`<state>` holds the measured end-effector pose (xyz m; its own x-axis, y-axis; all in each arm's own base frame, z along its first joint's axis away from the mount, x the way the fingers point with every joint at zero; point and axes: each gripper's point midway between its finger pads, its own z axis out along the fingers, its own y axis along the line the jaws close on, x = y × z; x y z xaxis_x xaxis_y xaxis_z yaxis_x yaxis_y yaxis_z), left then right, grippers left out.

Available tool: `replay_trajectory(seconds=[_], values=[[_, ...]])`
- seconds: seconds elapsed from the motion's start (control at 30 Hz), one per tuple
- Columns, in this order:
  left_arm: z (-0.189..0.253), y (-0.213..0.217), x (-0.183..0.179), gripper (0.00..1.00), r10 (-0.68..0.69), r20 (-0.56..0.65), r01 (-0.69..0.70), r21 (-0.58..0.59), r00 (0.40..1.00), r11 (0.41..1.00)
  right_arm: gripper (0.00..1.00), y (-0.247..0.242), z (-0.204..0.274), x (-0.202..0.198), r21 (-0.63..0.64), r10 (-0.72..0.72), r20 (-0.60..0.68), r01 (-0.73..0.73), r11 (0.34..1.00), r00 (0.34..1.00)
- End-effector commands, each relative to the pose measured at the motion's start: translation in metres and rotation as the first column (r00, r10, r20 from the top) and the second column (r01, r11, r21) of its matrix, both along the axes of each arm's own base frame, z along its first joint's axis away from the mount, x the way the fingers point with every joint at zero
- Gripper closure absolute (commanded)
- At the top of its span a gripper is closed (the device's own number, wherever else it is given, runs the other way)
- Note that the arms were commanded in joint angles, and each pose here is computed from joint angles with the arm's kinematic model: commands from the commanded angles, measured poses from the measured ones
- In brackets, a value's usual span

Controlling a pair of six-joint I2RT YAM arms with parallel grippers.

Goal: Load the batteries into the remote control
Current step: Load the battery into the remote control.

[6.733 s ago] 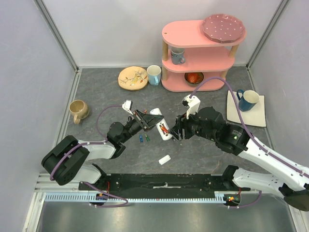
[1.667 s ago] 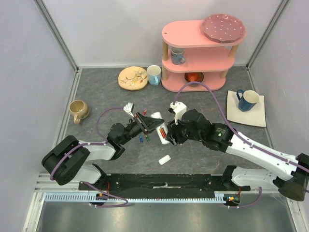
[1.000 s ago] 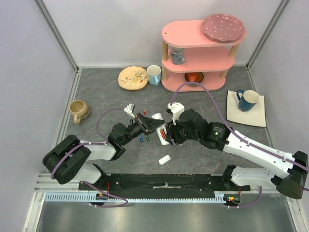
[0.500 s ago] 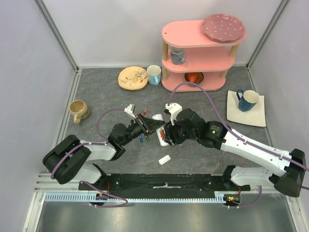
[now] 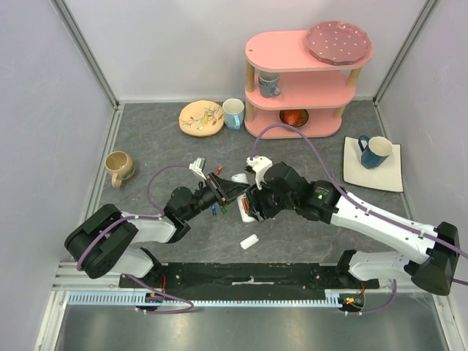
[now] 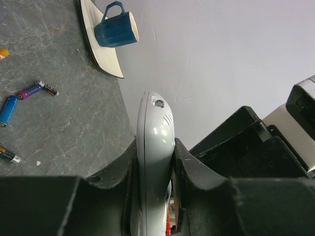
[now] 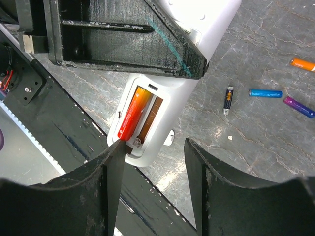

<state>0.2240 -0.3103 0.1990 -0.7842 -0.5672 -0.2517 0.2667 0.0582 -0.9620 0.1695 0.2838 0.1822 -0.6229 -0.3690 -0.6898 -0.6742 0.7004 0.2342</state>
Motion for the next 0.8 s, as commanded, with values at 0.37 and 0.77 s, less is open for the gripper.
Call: replay_trajectory(seconds=[0.37,0.77], values=[[0.106,0.015,-0.037,0.98,0.007,0.327,0.100,-0.310,0.945,0.946,0.36,0.008,0.019,0.007,0.032,0.005,0.039,-0.006,0.999,0.999],[0.101,0.017,-0.031,0.98,0.033,0.315,0.068,-0.304,0.949,0.950,0.35,0.002,0.029,-0.003,0.041,0.052,0.045,-0.054,0.998,0.998]])
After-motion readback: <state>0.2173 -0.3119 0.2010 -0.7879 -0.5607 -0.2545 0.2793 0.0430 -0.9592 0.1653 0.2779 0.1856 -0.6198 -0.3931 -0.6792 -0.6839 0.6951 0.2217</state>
